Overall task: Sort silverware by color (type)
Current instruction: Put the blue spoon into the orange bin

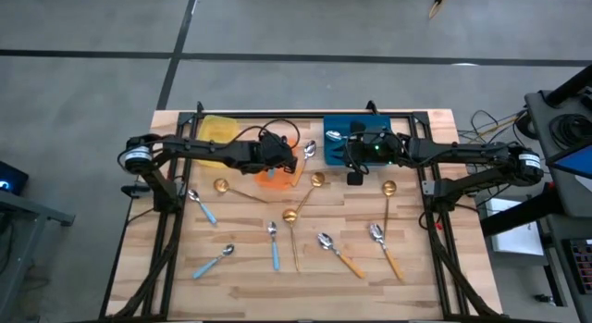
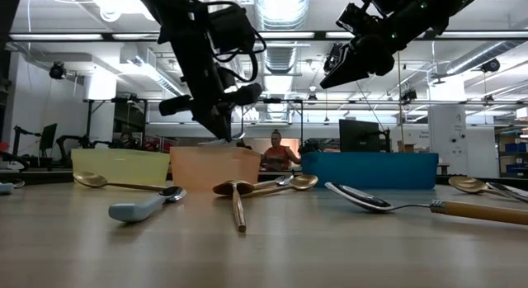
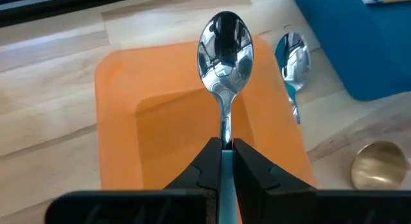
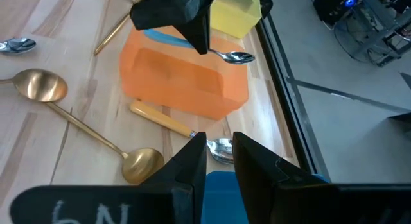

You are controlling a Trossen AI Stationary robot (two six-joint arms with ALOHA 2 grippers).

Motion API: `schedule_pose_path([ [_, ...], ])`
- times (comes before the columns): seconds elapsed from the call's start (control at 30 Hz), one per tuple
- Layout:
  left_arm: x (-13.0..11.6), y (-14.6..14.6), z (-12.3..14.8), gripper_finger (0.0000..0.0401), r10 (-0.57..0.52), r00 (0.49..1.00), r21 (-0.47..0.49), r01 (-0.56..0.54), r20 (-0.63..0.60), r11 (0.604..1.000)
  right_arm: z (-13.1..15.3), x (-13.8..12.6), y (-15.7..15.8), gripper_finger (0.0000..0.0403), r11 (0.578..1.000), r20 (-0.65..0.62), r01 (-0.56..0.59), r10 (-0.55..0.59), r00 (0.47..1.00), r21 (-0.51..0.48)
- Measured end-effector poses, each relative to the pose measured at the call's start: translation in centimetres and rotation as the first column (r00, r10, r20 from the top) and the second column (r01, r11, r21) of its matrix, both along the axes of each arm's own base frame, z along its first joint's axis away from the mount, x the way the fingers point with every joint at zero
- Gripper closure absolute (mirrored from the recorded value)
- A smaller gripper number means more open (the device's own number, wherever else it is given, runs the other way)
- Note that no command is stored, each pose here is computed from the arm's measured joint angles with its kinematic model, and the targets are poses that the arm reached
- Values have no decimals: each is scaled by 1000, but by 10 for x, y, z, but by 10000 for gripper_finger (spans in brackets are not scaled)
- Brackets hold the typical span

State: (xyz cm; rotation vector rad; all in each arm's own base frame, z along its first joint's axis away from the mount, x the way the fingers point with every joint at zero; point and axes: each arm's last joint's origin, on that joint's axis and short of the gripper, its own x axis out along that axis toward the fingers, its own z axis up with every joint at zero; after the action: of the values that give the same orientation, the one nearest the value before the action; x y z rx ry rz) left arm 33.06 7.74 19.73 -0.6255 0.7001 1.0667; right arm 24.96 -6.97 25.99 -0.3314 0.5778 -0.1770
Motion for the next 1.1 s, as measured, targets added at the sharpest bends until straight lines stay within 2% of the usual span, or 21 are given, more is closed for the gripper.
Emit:
schedule_pose_path([
  [0.47, 6, 1, -26, 393, 7, 998, -44, -10, -62, 999, 0, 0, 0, 335, 1000, 0, 0, 0, 1000, -1],
  [1.1, 5, 0, -27, 394, 10, 997, -55, -14, -72, 998, 0, 0, 0, 335, 1000, 0, 0, 0, 1000, -1],
])
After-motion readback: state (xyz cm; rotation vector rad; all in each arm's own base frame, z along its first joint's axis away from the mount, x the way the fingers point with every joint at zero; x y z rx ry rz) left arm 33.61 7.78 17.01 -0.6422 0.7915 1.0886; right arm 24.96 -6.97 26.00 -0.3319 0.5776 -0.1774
